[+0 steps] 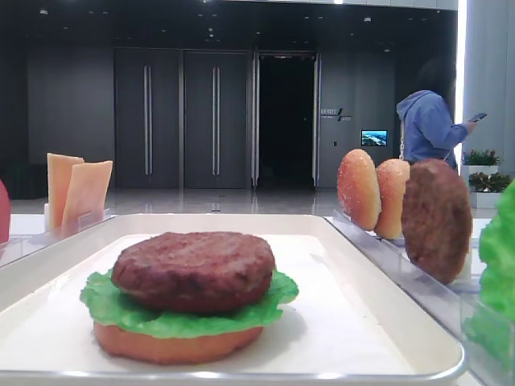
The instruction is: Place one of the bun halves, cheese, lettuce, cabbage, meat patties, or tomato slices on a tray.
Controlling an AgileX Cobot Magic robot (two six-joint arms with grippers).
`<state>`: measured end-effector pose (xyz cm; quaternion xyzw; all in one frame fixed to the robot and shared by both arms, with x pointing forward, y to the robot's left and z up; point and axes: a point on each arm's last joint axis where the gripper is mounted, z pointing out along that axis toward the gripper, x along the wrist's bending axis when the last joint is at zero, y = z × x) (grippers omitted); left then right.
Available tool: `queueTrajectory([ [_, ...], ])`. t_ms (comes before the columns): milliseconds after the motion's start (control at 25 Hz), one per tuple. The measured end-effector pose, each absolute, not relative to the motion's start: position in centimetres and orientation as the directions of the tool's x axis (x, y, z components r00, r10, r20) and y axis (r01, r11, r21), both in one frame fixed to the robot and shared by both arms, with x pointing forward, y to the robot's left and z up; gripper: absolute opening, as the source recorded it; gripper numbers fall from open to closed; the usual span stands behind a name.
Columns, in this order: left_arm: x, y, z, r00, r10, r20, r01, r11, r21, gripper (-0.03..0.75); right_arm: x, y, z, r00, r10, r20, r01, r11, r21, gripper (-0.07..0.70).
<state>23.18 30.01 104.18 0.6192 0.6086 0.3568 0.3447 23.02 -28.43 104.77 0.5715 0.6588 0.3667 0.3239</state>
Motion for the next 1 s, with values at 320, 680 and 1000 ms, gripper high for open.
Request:
queueTrajectory([
  [320, 23.18, 30.0, 104.18, 0.005, 1.0, 0.022, 0.508, -0.021, 0.861, -0.007, 22.89, -28.43, 104.68, -0.138, 0.99, -0.009, 0.507, 0.079, 0.858, 0.543],
  [680, 23.18, 30.0, 104.18, 0.005, 1.0, 0.022, 0.508, -0.021, 0.861, -0.007, 22.89, -28.43, 104.68, -0.138, 0.99, -0.009, 0.507, 0.079, 0.858, 0.543],
  [1000, 23.18, 30.0, 104.18, 0.005, 1.0, 0.022, 0.508, -0.021, 0.861, -0.007, 22.89, -28.43, 104.68, -0.138, 0.99, -0.009, 0.507, 0.079, 0.858, 0.543],
])
